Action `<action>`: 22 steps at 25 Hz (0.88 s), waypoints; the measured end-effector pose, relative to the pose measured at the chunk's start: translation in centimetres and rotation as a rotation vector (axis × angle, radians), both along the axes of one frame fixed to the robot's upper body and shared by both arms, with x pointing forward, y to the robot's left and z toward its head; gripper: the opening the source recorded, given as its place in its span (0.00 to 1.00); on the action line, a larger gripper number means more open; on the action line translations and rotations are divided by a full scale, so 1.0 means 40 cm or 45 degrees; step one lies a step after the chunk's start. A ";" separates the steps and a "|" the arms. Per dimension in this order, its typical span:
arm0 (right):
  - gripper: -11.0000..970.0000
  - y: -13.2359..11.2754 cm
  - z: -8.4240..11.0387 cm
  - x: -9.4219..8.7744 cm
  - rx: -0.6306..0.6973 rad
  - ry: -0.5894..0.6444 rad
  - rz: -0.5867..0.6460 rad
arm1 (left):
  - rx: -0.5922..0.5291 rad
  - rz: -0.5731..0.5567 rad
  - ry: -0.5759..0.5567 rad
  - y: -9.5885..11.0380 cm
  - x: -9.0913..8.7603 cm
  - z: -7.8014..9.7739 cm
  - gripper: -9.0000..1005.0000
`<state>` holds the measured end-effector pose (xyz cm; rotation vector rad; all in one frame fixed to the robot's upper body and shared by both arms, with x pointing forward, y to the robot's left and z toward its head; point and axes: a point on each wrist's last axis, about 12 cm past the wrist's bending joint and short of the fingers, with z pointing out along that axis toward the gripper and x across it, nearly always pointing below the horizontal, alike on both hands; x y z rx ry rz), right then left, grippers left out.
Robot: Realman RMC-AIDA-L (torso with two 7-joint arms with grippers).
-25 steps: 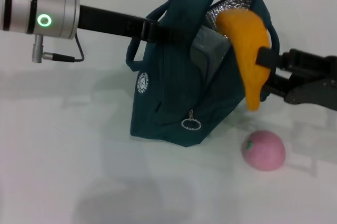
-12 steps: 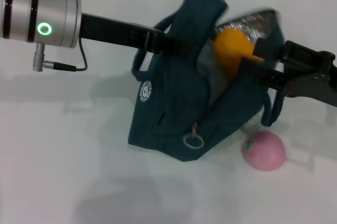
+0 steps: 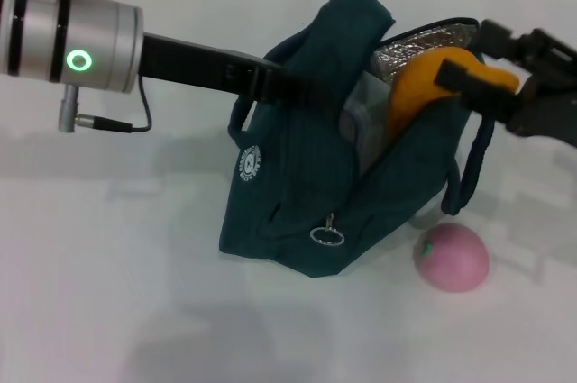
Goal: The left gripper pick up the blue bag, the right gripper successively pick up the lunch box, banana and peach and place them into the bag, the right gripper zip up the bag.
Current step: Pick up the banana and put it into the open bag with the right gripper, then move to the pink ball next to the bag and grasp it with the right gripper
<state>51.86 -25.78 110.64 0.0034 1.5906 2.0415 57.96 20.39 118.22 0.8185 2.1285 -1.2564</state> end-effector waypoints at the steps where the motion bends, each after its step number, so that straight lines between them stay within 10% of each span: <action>1: 0.76 -0.006 0.007 -0.001 0.004 -0.036 -0.008 | -0.008 0.008 0.000 0.004 0.000 0.000 0.10; 14: 0.75 -0.148 0.134 -0.042 -0.069 -0.695 -0.019 | -0.072 0.041 -0.016 0.018 0.004 0.012 0.11; 22: 0.75 -0.218 0.194 -0.085 -0.721 -0.914 -0.011 | -0.052 0.140 -0.028 0.060 0.016 -0.003 0.11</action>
